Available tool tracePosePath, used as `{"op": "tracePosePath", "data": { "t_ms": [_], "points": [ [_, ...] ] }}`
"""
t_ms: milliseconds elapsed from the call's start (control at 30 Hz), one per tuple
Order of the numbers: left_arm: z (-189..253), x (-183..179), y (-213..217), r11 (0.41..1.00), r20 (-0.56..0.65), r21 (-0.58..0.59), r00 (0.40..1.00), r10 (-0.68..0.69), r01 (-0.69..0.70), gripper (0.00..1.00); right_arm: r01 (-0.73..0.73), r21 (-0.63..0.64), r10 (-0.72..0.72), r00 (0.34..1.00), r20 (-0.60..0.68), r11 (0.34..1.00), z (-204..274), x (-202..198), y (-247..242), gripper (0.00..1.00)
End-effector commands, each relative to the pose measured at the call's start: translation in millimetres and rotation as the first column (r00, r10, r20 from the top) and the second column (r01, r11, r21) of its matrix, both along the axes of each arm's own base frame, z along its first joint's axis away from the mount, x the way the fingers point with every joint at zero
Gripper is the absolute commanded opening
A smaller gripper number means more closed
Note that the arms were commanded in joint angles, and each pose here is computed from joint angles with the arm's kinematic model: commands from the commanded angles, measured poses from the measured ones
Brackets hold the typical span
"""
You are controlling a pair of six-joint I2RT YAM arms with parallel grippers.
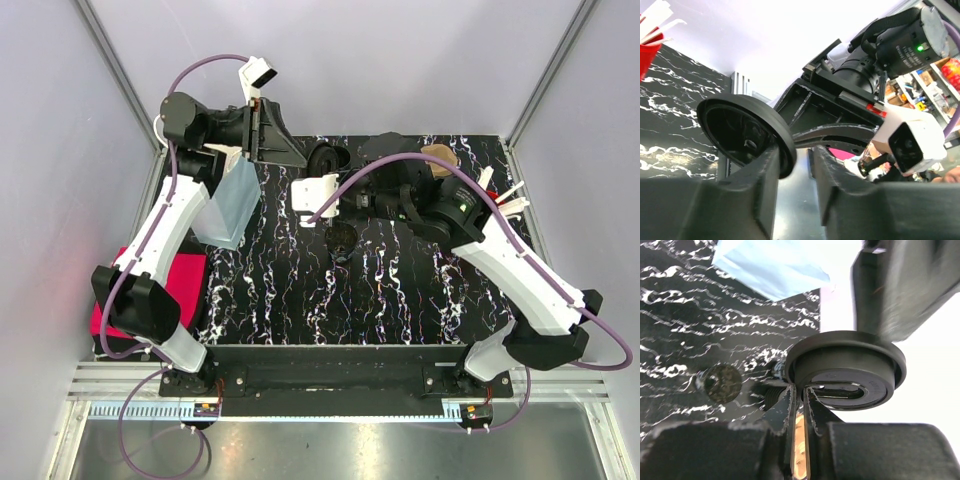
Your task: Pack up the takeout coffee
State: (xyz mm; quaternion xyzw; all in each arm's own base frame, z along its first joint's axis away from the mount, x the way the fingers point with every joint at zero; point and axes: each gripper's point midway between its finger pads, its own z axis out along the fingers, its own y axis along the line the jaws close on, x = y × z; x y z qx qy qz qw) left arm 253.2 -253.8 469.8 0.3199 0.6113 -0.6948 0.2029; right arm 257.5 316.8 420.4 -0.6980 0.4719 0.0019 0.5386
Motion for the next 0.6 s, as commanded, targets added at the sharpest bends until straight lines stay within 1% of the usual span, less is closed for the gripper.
{"op": "tracePosePath", "data": {
  "t_ms": [0, 33, 67, 100, 133, 167, 200, 233, 300, 333, 433, 467, 500, 533, 567],
  "points": [
    [14, -22, 21, 0.999, 0.158, 0.023, 0.987, -0.033, 0.029, 0.5, 0.034, -0.023, -0.035, 0.999, -0.032, 0.999, 1, -11, -23, 0.0],
    [15, -19, 23, 1.0, 0.165, 0.019, 0.986, -0.019, 0.017, 0.57, 0.035, -0.035, -0.036, 0.999, -0.037, 0.999, -2, -13, -25, 0.0],
    [17, -17, 25, 1.0, 0.175, 0.013, 0.985, -0.005, 0.002, 0.6, 0.035, -0.048, -0.037, 0.998, -0.042, 0.998, -5, -15, -28, 0.0],
    [17, -10, 30, 1.0, 0.177, 0.009, 0.984, 0.022, -0.024, 0.66, 0.038, -0.065, -0.041, 0.998, -0.05, 0.997, -8, -17, -34, 0.0],
    [17, -6, 33, 0.999, 0.18, 0.007, 0.983, 0.034, -0.035, 0.67, 0.045, -0.082, -0.049, 0.997, -0.058, 0.996, -14, -17, -37, 0.0],
    [18, -2, 35, 0.999, 0.189, 0.001, 0.981, 0.049, -0.05, 0.73, 0.058, -0.092, -0.064, 0.996, -0.062, 0.994, -16, -17, -42, 0.0],
    [16, 4, 38, 0.998, 0.187, 0.0, 0.98, 0.067, -0.068, 0.75, 0.067, -0.104, -0.074, 0.995, -0.068, 0.992, -19, -19, -48, 0.0],
    [15, 6, 40, 0.997, 0.191, 0.0, 0.979, 0.072, -0.073, 0.79, 0.073, -0.118, -0.083, 0.993, -0.079, 0.99, -24, -19, -52, 0.0],
    [12, 11, 42, 0.997, 0.195, -0.002, 0.978, 0.081, -0.082, 0.94, 0.094, -0.157, -0.111, 0.988, -0.106, 0.983, -33, -18, -64, 0.0],
    [9, 14, 41, 0.997, 0.192, 0.0, 0.978, 0.079, -0.081, 0.99, 0.102, -0.171, -0.123, 0.986, -0.116, 0.98, -37, -18, -69, 0.0],
    [0, 22, 40, 0.996, 0.19, -0.009, 0.978, 0.087, -0.087, 0.99, 0.118, -0.205, -0.157, 0.969, -0.189, 0.972, -51, -19, -83, 0.0],
    [-3, 25, 39, 0.996, 0.198, -0.016, 0.976, 0.092, -0.09, 0.99, 0.094, -0.229, -0.153, 0.955, -0.256, 0.969, -62, -26, -86, 0.0],
    [-6, 29, 39, 0.995, 0.188, -0.02, 0.977, 0.098, -0.096, 0.99, 0.105, -0.237, -0.174, 0.941, -0.291, 0.966, -67, -24, -94, 0.0],
    [-13, 35, 38, 0.995, 0.181, -0.023, 0.978, 0.103, -0.1, 0.99, 0.08, -0.228, -0.157, 0.928, -0.339, 0.97, -69, -29, -94, 0.0],
    [-16, 39, 36, 0.994, 0.171, -0.03, 0.979, 0.109, -0.105, 0.99, 0.069, -0.278, -0.181, 0.898, -0.4, 0.958, -84, -34, -101, 0.0]
  ]
}}
